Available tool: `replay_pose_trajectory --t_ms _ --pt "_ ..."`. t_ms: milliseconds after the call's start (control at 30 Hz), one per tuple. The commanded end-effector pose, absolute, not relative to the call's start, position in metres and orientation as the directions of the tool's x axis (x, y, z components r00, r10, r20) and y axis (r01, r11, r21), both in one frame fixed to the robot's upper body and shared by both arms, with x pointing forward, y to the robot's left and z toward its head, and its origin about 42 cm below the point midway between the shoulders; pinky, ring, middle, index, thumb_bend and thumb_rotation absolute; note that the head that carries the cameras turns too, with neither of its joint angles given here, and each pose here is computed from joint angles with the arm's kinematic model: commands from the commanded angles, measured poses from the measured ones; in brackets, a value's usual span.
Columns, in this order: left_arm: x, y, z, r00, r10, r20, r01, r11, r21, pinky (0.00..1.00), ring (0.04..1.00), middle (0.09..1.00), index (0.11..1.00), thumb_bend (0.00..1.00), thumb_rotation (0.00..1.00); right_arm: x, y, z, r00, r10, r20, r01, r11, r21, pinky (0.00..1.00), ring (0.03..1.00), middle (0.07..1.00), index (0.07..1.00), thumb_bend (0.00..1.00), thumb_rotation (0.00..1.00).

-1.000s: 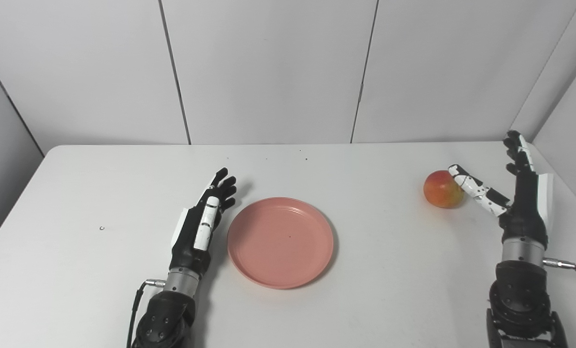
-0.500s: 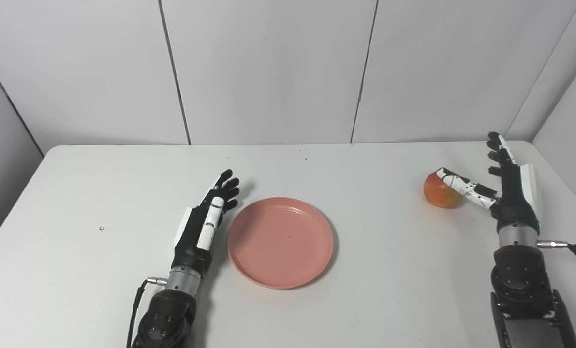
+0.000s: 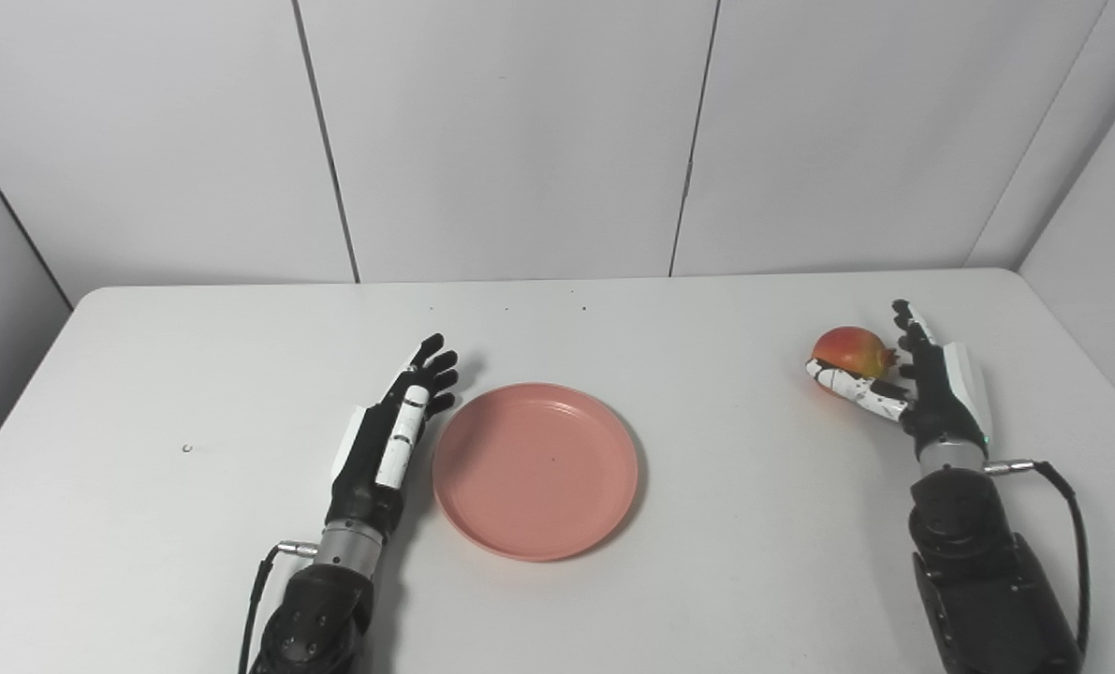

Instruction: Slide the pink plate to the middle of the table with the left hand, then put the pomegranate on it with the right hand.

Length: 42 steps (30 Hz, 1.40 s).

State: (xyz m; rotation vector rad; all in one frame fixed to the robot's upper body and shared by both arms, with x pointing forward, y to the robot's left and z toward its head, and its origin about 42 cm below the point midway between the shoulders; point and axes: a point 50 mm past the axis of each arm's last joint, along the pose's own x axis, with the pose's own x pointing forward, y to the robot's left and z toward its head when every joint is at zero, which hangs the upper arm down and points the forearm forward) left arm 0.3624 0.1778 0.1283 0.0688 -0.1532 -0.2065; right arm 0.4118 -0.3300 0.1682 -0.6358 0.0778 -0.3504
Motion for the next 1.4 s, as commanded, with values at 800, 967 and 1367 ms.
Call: replay_pose_trajectory --t_ms 800,967,1367 --pt "0.365 0.176 0.134 0.962 -0.221 0.163 0.208 0.974 0.093 0.88 0.899 0.905 0.903 0.43 1.00 0.456 -0.334 0.183 0.955 -0.292 0.063 0.263 0.724 -0.637 0.72 0.799 0.819 0.845 0.89 0.18" --pt "0.364 0.175 0.135 0.963 -0.218 0.161 0.205 0.975 0.090 0.87 0.897 0.903 0.903 0.43 1.00 0.451 -0.334 0.181 0.960 -0.274 0.048 0.242 0.739 -0.629 0.57 0.673 0.711 0.768 0.87 0.12" --pt "0.364 0.176 0.135 0.962 -0.220 0.160 0.205 0.973 0.104 0.88 0.898 0.905 0.904 0.43 1.00 0.446 -0.328 0.176 0.960 -0.272 0.065 0.248 0.722 -0.646 0.39 0.419 0.488 0.529 0.52 0.00"
